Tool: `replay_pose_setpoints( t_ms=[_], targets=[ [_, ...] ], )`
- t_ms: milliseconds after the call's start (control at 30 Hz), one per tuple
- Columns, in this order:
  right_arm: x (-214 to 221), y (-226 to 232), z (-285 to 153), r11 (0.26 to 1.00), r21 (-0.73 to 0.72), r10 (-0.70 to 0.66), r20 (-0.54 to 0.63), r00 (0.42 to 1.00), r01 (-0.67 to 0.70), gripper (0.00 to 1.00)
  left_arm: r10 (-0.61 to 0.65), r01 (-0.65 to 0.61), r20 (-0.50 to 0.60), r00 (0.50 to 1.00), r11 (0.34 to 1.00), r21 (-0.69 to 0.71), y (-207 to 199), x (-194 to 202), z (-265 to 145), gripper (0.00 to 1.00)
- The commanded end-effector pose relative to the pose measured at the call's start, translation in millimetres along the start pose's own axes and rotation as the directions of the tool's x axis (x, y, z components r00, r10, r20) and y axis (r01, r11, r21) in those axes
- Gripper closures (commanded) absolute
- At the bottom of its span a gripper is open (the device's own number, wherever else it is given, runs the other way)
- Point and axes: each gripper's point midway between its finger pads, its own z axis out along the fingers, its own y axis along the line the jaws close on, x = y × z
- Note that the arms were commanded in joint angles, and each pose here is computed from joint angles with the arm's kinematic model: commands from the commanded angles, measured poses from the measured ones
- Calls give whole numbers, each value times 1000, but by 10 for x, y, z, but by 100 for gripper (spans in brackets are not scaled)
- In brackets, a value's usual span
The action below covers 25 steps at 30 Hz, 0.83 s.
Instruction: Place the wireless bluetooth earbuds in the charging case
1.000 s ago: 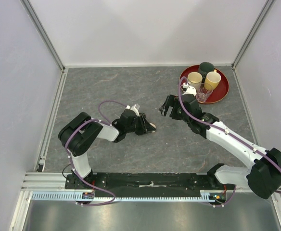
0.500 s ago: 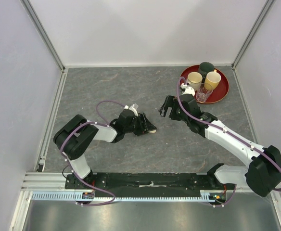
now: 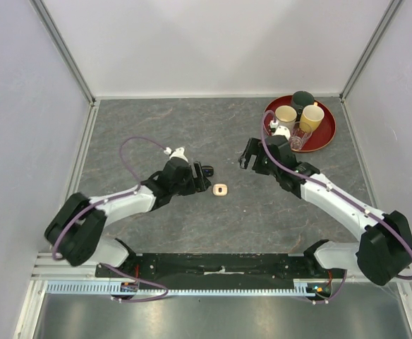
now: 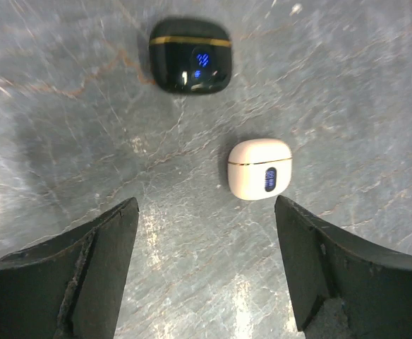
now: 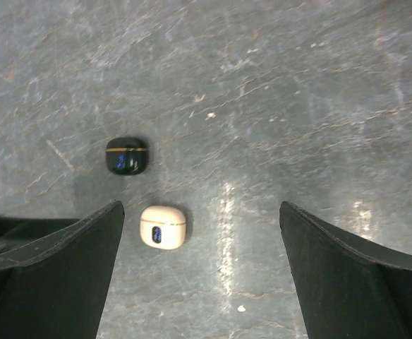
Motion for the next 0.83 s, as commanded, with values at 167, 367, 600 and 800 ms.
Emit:
replay_pose_setpoints(
  t_ms=[167, 367, 600, 800],
  targets=[
    [-397, -930, -8, 988, 84, 122, 109, 987, -131, 2, 401, -371, 274, 874, 915, -157, -7, -888, -676, 12],
    [-524, -1533, -227, 945, 308, 33, 239, 970, -108, 2, 440, -444, 208, 873, 895, -28, -269, -788, -796, 11],
    [-517, -2072, -498, 822, 538, -25, 361, 932, -186, 2, 337, -343, 315, 887, 939, -40, -236, -897, -943, 11],
    [-459, -2350, -612, 718, 670, -203, 460, 865, -187, 2, 343, -361, 395, 853, 932, -30, -271, -997, -1077, 10]
  ],
)
